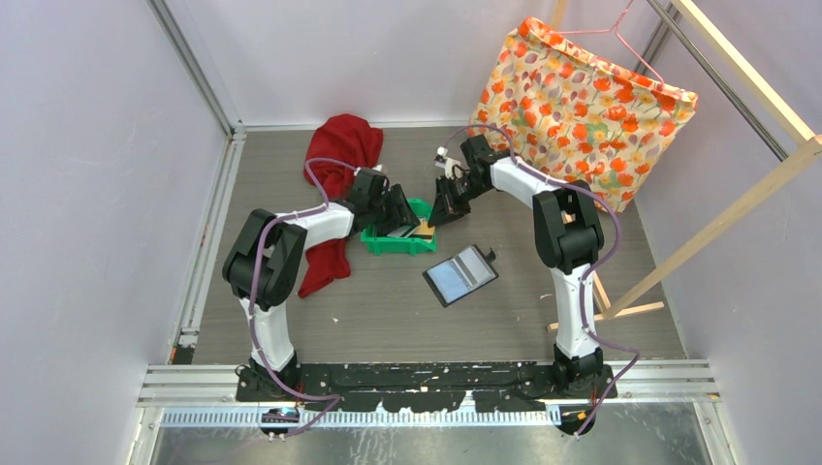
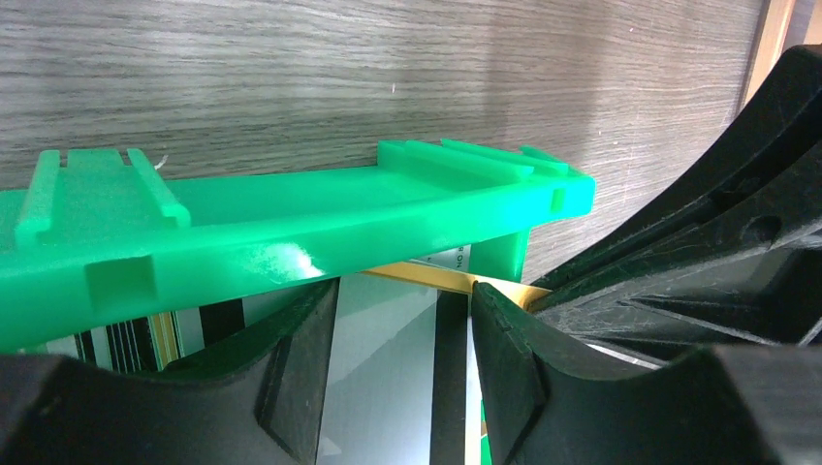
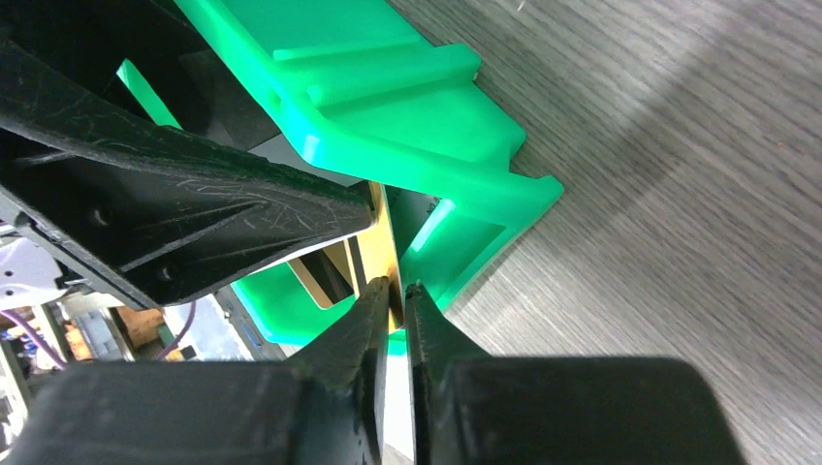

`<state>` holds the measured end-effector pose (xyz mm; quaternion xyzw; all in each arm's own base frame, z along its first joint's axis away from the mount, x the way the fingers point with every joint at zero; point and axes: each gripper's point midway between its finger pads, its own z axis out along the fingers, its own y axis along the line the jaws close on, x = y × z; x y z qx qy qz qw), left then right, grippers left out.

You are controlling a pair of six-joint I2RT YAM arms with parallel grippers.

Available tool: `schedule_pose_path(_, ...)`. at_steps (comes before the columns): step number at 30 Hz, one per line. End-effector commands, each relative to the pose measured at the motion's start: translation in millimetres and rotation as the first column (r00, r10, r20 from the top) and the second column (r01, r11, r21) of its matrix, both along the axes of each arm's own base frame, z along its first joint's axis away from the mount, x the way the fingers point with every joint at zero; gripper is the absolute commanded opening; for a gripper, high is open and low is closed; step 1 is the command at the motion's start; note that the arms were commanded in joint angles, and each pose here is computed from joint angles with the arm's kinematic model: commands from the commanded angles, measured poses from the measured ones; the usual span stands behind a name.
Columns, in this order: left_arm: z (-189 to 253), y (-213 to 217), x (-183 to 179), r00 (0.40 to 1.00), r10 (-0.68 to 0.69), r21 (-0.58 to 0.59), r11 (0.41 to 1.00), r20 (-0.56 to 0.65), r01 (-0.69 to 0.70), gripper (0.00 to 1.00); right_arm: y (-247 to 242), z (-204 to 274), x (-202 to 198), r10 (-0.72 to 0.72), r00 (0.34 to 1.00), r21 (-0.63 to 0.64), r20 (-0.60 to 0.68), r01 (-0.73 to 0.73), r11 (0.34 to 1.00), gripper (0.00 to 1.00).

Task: Put the credit cards into the card holder
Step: Pick up the credit card from the storage box.

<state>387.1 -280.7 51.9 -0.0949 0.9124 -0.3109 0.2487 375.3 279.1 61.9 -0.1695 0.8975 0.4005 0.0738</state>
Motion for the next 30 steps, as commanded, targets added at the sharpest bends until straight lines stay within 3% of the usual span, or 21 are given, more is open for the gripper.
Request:
schedule_pose_path(1,-17,1,-16,0.996,-0.016,0.007,1.0,-0.089,0.017,0.54,9,21,3,0.005,1.0,0.05,0.026,-0.006,0.999,0.11)
schedule_pose_path(4,-15,1,-16,0.996,-0.014,0.005,1.0,-0.088,0.014,0.55,11,24,1,0.006,1.0,0.067,0.011,-0.006,0.998,0.01)
schedule_pose_path(14,31,26,0,0.999,0.049,-0.01,0.999,0.018,-0.049,0.62,16,47,10,-0.034,0.999,0.173,-0.026,0.038,0.984,0.01)
schedule_pose_path(30,79,50,-1,0.987,0.0,-0.018,1.0,0.161,0.003,0.63,6,71,22,-0.022,0.999,0.243,0.033,0.013,0.97,0.01)
